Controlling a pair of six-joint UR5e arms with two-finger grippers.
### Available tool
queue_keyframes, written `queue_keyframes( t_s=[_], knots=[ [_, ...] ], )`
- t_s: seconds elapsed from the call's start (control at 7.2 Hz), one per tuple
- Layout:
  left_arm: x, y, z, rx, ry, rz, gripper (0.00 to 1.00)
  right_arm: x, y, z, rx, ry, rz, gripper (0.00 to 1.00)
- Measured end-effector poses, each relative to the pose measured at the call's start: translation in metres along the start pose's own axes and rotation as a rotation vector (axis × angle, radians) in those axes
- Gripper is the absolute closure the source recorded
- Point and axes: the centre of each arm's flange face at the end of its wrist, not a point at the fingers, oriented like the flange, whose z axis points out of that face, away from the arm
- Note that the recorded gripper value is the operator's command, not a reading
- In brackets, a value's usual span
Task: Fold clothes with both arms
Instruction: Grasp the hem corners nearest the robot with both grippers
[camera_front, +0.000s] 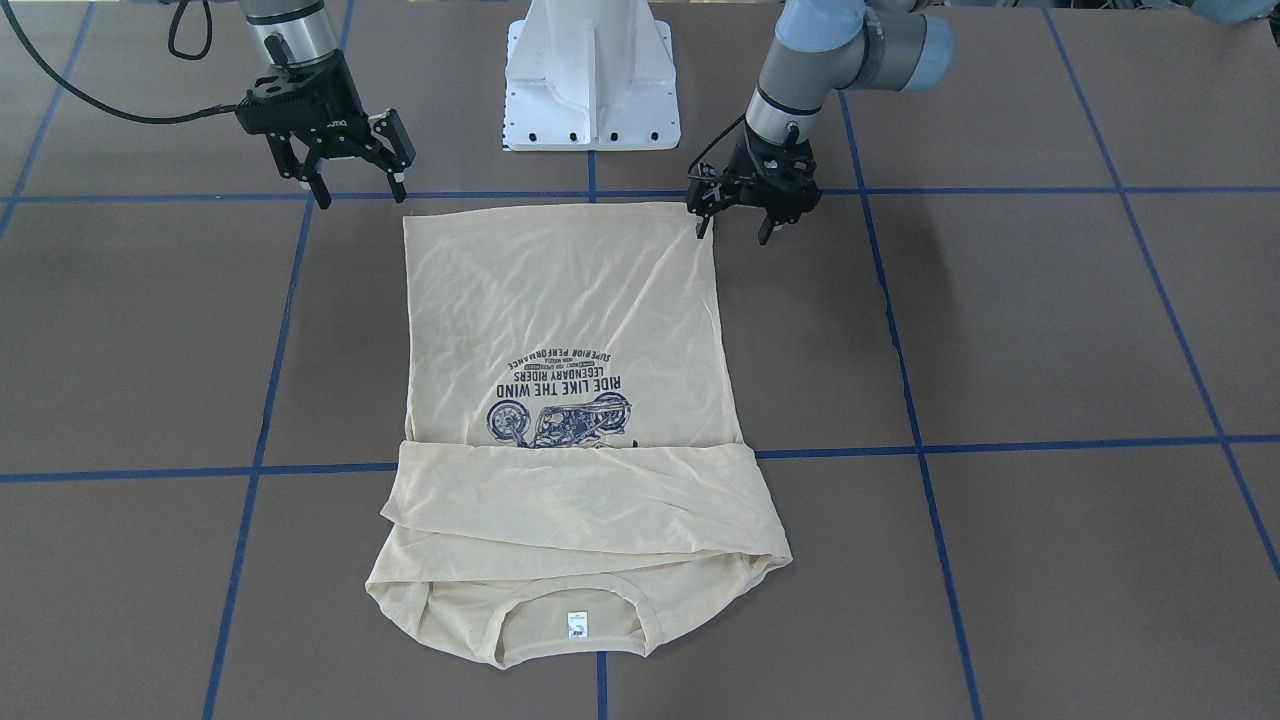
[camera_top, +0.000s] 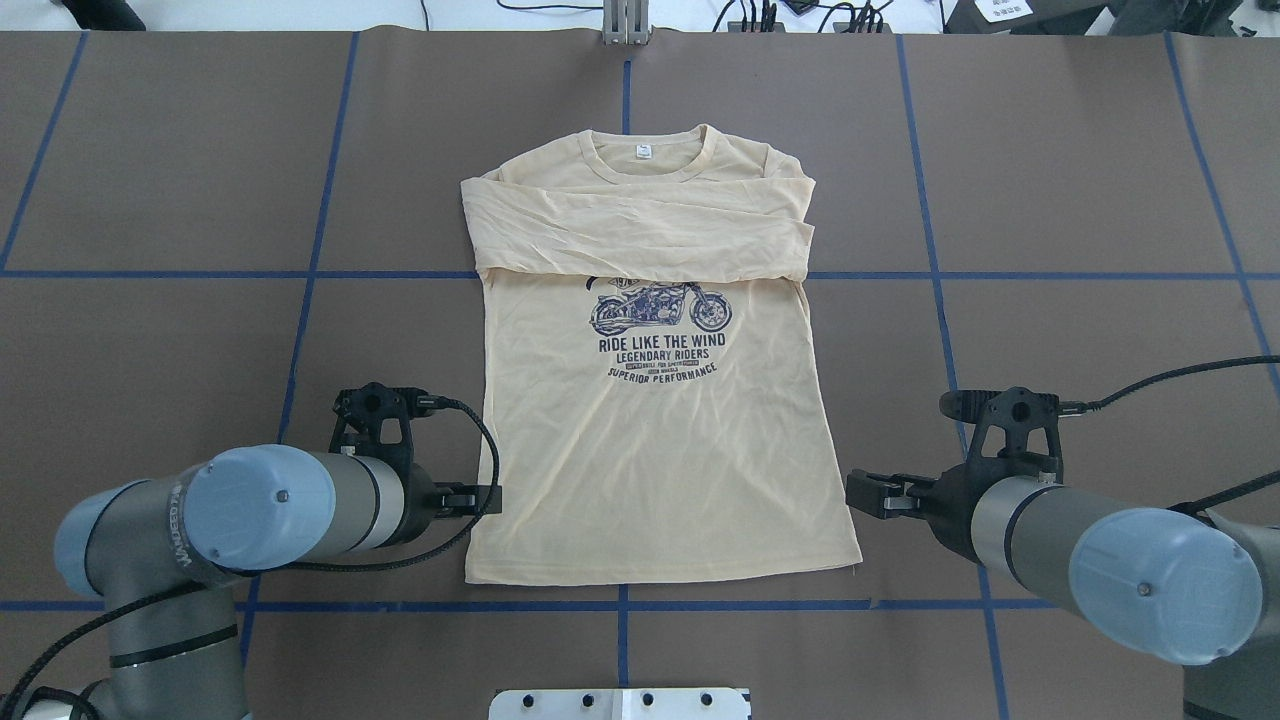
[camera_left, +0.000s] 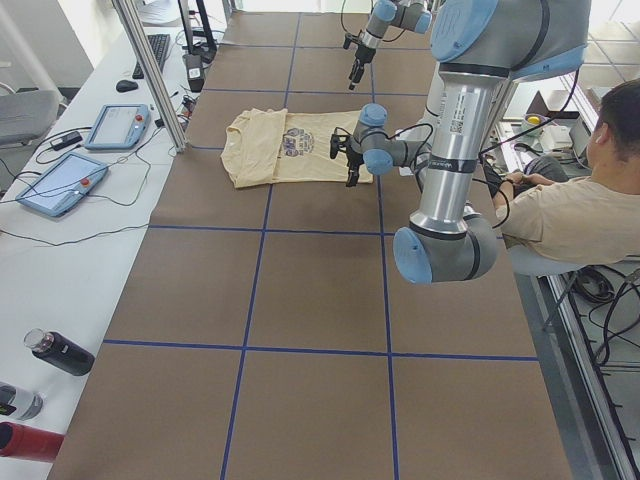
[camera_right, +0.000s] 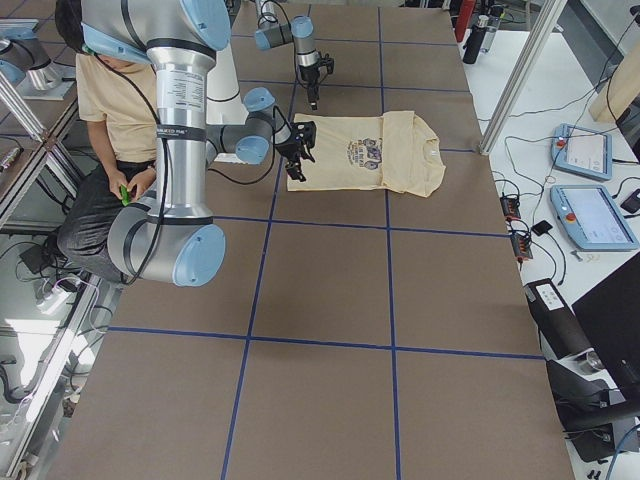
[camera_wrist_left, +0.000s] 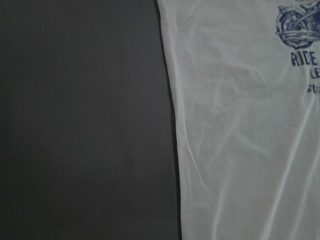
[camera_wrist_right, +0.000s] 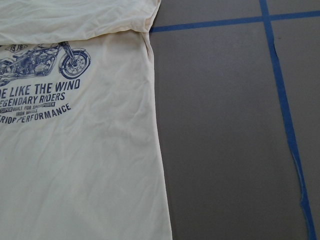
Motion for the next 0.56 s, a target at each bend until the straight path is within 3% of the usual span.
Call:
queue_keyframes(
  t_s=[0.28, 0.56],
  knots=[
    [0.01, 0.033, 0.007, -0.05, 0.007, -0.035, 0.4, -0.001, 0.0, -0.001, 0.001, -0.003, 0.001, 0.0],
    [0.013, 0.044, 0.01, -0.067, 0.008, -0.042, 0.47, -0.003, 0.0, -0.001, 0.001, -0.007, 0.001, 0.0]
  ],
)
